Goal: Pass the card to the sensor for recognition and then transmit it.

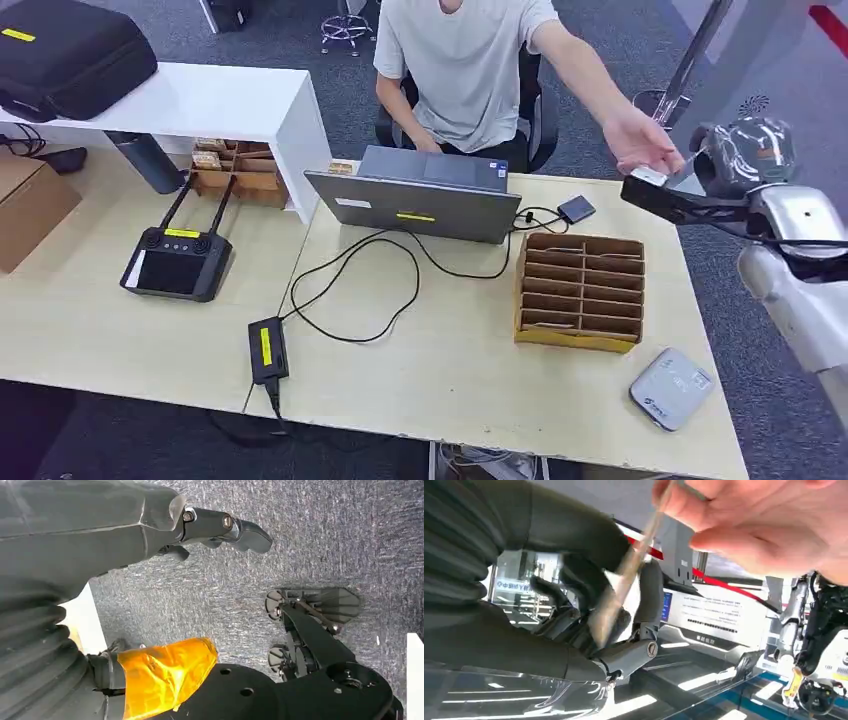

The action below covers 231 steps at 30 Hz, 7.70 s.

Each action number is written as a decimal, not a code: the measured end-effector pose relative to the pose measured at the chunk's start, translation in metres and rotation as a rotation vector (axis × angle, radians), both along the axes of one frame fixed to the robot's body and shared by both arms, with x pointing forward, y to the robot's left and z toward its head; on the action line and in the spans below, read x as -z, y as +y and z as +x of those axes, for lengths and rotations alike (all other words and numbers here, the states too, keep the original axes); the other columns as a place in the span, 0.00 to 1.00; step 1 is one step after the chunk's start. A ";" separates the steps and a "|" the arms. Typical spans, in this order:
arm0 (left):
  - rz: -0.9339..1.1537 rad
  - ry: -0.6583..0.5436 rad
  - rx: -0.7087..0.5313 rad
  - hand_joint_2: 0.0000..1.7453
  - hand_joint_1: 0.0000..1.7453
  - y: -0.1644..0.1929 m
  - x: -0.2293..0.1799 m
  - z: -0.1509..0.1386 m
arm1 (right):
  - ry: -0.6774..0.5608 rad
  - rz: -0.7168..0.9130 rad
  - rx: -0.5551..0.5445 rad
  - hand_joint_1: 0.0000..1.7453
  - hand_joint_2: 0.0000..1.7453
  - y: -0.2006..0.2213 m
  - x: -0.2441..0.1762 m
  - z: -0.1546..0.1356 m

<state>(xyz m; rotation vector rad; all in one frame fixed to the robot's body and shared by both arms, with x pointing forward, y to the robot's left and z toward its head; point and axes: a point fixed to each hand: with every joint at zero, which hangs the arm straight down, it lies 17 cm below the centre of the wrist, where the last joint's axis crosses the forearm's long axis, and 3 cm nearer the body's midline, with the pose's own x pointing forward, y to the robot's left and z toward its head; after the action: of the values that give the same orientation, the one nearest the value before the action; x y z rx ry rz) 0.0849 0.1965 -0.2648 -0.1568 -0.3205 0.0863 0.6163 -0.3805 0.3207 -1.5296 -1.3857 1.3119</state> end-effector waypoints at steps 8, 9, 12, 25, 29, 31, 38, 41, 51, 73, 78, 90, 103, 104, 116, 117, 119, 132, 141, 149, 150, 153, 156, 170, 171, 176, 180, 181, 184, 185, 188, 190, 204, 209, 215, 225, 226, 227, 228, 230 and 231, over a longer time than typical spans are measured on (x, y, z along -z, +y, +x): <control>-0.008 -0.001 0.000 1.00 0.00 -0.001 -0.001 0.000 | 0.011 0.005 0.000 0.00 1.00 0.003 0.004 0.003; -0.007 -0.001 0.001 1.00 0.00 -0.001 0.000 0.000 | 0.011 0.005 0.001 0.00 1.00 0.003 0.003 0.003; -0.003 -0.001 0.008 1.00 0.00 -0.001 0.000 0.000 | 0.012 0.007 0.000 0.00 1.00 0.003 0.003 0.004; -0.001 0.002 0.010 1.00 0.00 -0.001 0.000 -0.001 | 0.014 0.016 -0.001 0.00 1.00 0.005 0.004 0.004; 0.000 0.005 0.006 1.00 0.00 0.000 0.000 -0.002 | 0.064 0.005 0.014 0.00 1.00 0.001 0.010 0.003; -0.001 0.009 0.000 1.00 0.00 0.000 0.001 -0.005 | 0.086 -0.002 0.017 0.00 1.00 -0.003 0.009 0.001; -0.007 0.020 -0.045 1.00 0.00 0.001 0.001 -0.007 | 0.081 0.032 -0.026 0.00 1.00 0.002 -0.015 -0.016; -0.008 0.021 -0.055 1.00 0.00 0.002 0.001 -0.009 | 0.054 0.046 -0.062 0.00 1.00 0.003 -0.023 -0.029; -0.010 0.020 -0.073 1.00 0.00 0.002 0.001 -0.011 | 0.032 0.063 -0.157 0.00 1.00 0.018 -0.015 -0.064; -0.014 0.012 -0.057 1.00 0.00 0.000 0.001 -0.009 | 0.101 0.109 -0.237 0.00 1.00 0.061 0.083 -0.111; -0.013 0.012 -0.052 1.00 0.00 0.000 0.001 -0.009 | 0.112 0.109 -0.222 0.00 1.00 0.058 0.089 -0.110; -0.005 0.020 -0.029 1.00 0.00 0.001 0.001 -0.010 | 0.132 0.092 -0.146 0.00 1.00 0.033 0.104 -0.095; -0.004 0.018 0.004 1.00 0.00 -0.001 0.001 -0.007 | 0.105 0.070 -0.057 0.00 1.00 0.013 0.096 -0.067; -0.004 0.017 0.005 1.00 0.00 -0.001 0.001 -0.007 | 0.106 0.075 -0.049 0.00 1.00 0.012 0.096 -0.063; -0.008 0.017 0.021 1.00 0.00 -0.003 0.000 -0.004 | 0.142 0.152 0.003 0.00 1.00 0.018 0.113 -0.043; -0.009 0.016 0.021 1.00 0.00 -0.003 0.000 -0.003 | 0.143 0.158 0.004 0.00 1.00 0.020 0.113 -0.041; -0.008 0.016 0.022 1.00 0.00 -0.003 0.000 -0.002 | 0.146 0.172 0.006 0.00 1.00 0.025 0.114 -0.037; -0.006 0.015 0.024 1.00 0.00 -0.002 0.000 -0.001 | 0.205 0.194 -0.004 0.00 1.00 0.043 0.121 -0.033; -0.002 0.019 0.021 1.00 0.00 -0.001 0.001 -0.003 | 0.271 0.210 -0.022 0.00 1.00 0.061 0.115 -0.033; -0.001 0.020 0.020 1.00 0.00 -0.001 0.001 -0.005 | 0.271 0.205 -0.052 0.00 1.00 0.071 0.102 -0.032; -0.001 0.020 0.020 1.00 0.00 -0.001 0.001 -0.005 | 0.274 0.207 -0.055 0.00 1.00 0.073 0.102 -0.032; -0.001 0.021 0.020 1.00 0.00 -0.001 0.001 -0.005 | 0.283 0.210 -0.064 0.00 1.00 0.076 0.105 -0.033; -0.002 0.020 0.020 1.00 0.00 -0.001 0.001 -0.005 | 0.283 0.208 -0.065 0.00 1.00 0.076 0.105 -0.033; 0.004 0.026 0.020 1.00 0.00 0.003 0.002 -0.008 | 0.296 0.200 -0.061 0.00 1.00 0.075 0.116 -0.034; 0.004 0.025 0.020 1.00 0.00 0.003 0.002 -0.008 | 0.296 0.200 -0.058 0.00 1.00 0.075 0.116 -0.034; 0.004 0.025 0.021 1.00 0.00 0.002 0.002 -0.008 | 0.268 0.218 -0.059 0.00 1.00 0.074 0.116 -0.034; 0.002 0.022 0.022 1.00 0.00 0.001 0.002 -0.006 | 0.218 0.254 -0.064 0.00 1.00 0.080 0.121 -0.040; 0.003 0.020 0.023 1.00 0.00 0.001 0.001 -0.005 | 0.210 0.261 -0.064 0.00 1.00 0.082 0.124 -0.042; 0.003 0.019 0.023 1.00 0.00 0.001 0.001 -0.004 | 0.196 0.287 -0.058 0.00 1.00 0.083 0.132 -0.046; 0.003 0.019 0.024 1.00 0.00 0.001 0.001 -0.004 | 0.199 0.294 -0.055 0.00 1.00 0.083 0.135 -0.048; 0.003 0.017 0.024 1.00 0.00 0.001 0.001 -0.003 | 0.203 0.313 -0.049 0.00 1.00 0.082 0.142 -0.050; 0.004 0.016 0.024 1.00 0.00 0.001 0.001 -0.002 | 0.211 0.323 -0.046 0.00 1.00 0.082 0.147 -0.052; 0.012 0.016 0.026 1.00 0.00 0.002 0.001 0.000 | 0.169 0.339 -0.014 0.00 1.00 0.075 0.160 -0.060; 0.008 0.015 0.028 1.00 0.00 0.000 0.001 0.004 | 0.065 0.353 0.011 0.00 1.00 0.067 0.152 -0.061; 0.005 0.012 0.030 1.00 0.00 -0.001 0.000 0.006 | 0.001 0.381 0.049 0.00 1.00 0.051 0.153 -0.062; 0.005 0.009 0.032 1.00 0.00 -0.002 -0.001 0.009 | 0.005 0.410 0.075 0.00 1.00 0.043 0.162 -0.063; 0.005 0.009 0.033 1.00 0.00 -0.002 -0.001 0.009 | 0.008 0.414 0.078 0.00 1.00 0.042 0.163 -0.063; 0.005 0.008 0.034 1.00 0.00 -0.002 -0.001 0.009 | 0.010 0.416 0.076 0.00 1.00 0.042 0.164 -0.063; 0.005 0.008 0.034 1.00 0.00 -0.002 -0.001 0.010 | 0.013 0.419 0.075 0.00 1.00 0.043 0.165 -0.063; 0.003 0.008 0.037 1.00 0.00 -0.003 -0.001 0.011 | 0.021 0.424 0.073 0.00 1.00 0.045 0.167 -0.063; 0.005 0.010 0.039 1.00 0.00 -0.003 -0.001 0.011 | 0.026 0.425 0.073 0.00 1.00 0.046 0.168 -0.063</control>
<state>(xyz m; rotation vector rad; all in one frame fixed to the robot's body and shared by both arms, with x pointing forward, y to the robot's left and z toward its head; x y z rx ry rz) 0.0961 0.1938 -0.2639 -0.1579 -0.3078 0.0478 0.5533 -0.3347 0.1527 -1.2560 -1.4643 0.9152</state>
